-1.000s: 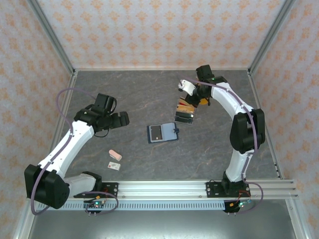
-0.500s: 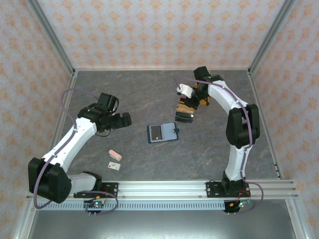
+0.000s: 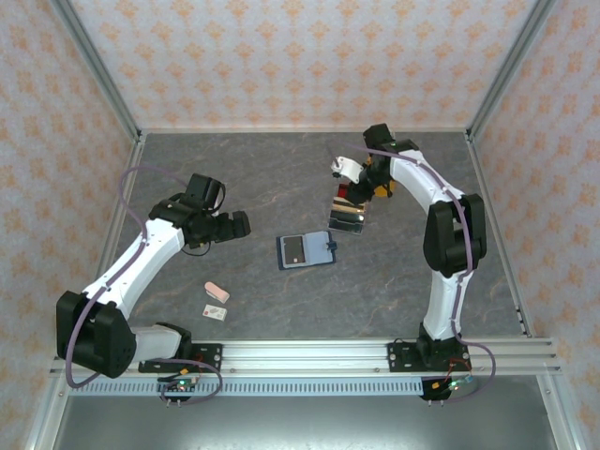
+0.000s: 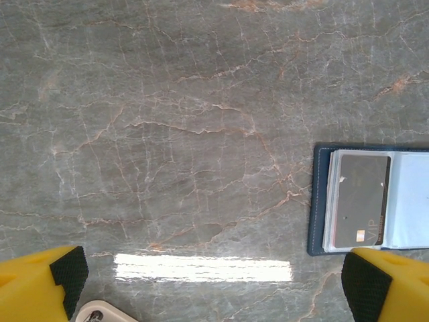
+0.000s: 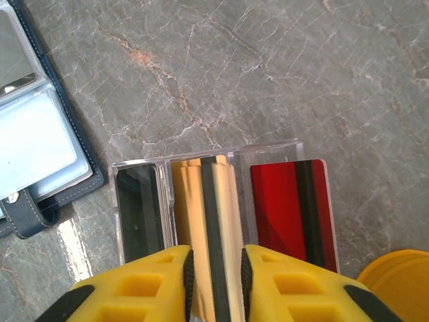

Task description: Take the credit cards out of the card holder

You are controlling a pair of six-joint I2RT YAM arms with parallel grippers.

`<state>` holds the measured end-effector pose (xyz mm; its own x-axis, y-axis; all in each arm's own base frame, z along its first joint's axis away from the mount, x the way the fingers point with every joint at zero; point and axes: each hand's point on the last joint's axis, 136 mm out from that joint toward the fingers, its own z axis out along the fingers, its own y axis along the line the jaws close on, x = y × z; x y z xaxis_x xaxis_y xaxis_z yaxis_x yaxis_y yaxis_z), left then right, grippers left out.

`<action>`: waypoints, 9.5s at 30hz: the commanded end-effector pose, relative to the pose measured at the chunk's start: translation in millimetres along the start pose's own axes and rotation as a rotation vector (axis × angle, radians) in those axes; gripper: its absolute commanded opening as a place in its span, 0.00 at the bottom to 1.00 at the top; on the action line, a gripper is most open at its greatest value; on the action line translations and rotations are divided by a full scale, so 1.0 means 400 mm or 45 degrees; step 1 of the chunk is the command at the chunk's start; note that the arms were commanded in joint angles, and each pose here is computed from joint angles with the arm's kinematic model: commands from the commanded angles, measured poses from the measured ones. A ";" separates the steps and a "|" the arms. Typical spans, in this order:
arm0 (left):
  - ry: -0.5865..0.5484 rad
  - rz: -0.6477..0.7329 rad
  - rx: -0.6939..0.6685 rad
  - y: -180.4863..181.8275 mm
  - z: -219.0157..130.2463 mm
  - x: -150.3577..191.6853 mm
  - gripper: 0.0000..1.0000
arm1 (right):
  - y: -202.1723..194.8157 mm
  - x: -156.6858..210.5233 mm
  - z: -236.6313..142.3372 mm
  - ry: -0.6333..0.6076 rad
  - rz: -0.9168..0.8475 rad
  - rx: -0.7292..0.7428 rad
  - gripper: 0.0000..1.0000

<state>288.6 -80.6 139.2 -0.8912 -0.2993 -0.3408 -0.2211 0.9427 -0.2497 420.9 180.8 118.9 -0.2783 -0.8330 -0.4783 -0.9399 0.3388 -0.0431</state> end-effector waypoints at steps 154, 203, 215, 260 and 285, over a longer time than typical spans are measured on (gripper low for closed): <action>0.405 -0.263 0.169 -0.215 0.380 0.196 0.04 | 0.431 -0.090 0.270 -0.023 1.618 -0.474 0.09; 0.413 -0.242 0.188 -0.213 0.362 0.178 0.07 | 0.434 -0.067 0.271 -0.025 1.697 -0.543 0.17; 0.418 -0.251 0.196 -0.212 0.365 0.185 0.06 | 0.435 -0.094 0.268 -0.070 1.688 -0.597 0.13; 0.298 -0.266 0.271 -0.227 0.322 0.138 0.32 | 0.415 -0.040 0.239 0.042 1.673 -0.432 0.00; 0.311 -0.174 0.421 -0.300 0.278 0.121 0.11 | 0.407 -0.080 0.237 -0.045 1.670 -0.495 0.25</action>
<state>312.0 -215.2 48.2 -0.9254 -0.3741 -0.0606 -0.2810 0.7847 -0.5525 293.2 298.7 45.6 -0.9998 0.0183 -0.0071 0.0085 0.7322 0.6810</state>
